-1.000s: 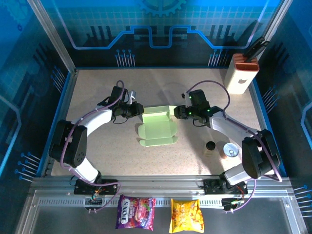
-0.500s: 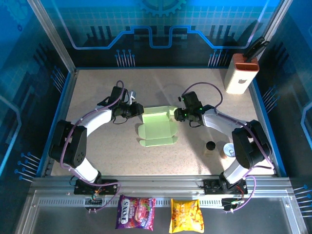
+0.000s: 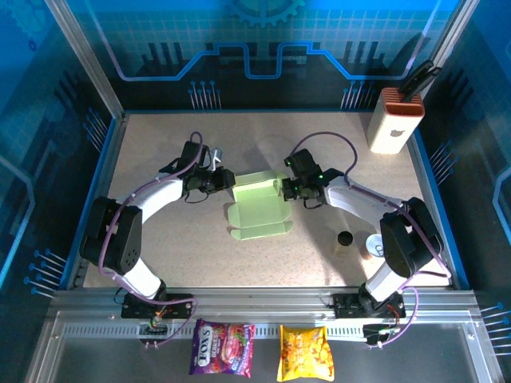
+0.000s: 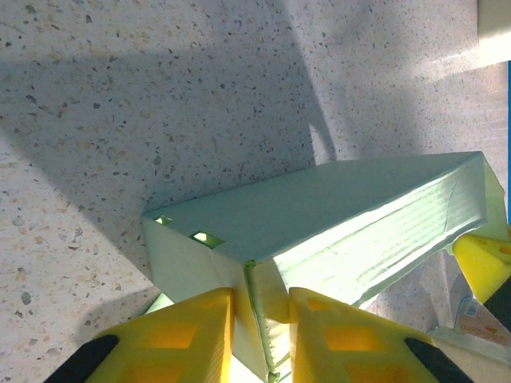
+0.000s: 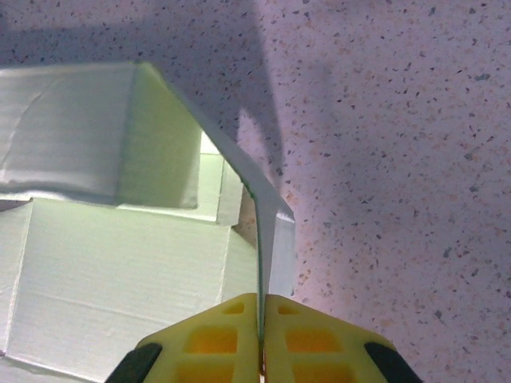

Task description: Fold the paper box

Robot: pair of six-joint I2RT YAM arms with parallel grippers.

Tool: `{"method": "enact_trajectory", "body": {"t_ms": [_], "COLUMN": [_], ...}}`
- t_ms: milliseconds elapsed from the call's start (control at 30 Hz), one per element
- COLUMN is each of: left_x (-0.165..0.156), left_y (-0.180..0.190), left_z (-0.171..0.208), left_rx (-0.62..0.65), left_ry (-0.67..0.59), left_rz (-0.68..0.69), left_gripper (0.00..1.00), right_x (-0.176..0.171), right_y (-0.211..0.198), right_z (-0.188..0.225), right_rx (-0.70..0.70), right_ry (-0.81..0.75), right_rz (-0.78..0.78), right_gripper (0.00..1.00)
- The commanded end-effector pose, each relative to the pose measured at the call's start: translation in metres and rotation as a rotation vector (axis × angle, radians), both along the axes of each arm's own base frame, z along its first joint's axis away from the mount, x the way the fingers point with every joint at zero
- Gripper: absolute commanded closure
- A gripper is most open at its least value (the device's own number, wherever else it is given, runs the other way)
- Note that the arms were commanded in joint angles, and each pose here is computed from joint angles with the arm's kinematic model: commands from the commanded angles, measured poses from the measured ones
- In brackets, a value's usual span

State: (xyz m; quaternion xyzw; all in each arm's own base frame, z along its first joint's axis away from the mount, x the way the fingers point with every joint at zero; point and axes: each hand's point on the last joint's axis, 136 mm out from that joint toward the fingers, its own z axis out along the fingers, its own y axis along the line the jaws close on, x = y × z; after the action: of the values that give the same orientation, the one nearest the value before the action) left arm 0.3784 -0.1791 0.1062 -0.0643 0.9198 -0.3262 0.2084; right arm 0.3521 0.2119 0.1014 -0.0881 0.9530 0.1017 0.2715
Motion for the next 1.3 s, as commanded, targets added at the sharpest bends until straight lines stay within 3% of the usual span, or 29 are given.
{"method": "enact_trajectory", "body": {"t_ms": [0,300,567,767,967,1267], "left_x": [-0.025,-0.03,-0.032,-0.033,-0.048,-0.077], "left_y": [0.006,0.005,0.015,0.018,0.009,-0.04], "left_z": [-0.023,-0.016,0.017,0.044,0.06,0.057], "left_rx": [0.05,0.053,0.088,0.107,0.067,0.009], "left_ry": [0.125,0.117,0.038,-0.013,-0.032,-0.055], "left_rz": [-0.003,-0.005,0.018,0.001,-0.012,-0.037], "left_gripper": [0.76,0.75,0.59,0.54,0.56,0.69], "right_x": [0.002,0.007,0.01,0.013,0.013,0.012], "right_y": [0.011,0.014,0.016,0.014,0.011,0.011], "right_z": [0.012,0.007,0.002,-0.001,0.001,-0.002], "right_rx": [0.013,0.013,-0.013,-0.012,-0.003,0.006], "right_ry": [-0.017,-0.018,-0.027,-0.034,-0.035,-0.014], "right_rz": [-0.027,-0.05,0.01,0.051,0.044,0.016], "right_gripper": [0.92,0.92,0.92,0.92,0.92,0.92]}}
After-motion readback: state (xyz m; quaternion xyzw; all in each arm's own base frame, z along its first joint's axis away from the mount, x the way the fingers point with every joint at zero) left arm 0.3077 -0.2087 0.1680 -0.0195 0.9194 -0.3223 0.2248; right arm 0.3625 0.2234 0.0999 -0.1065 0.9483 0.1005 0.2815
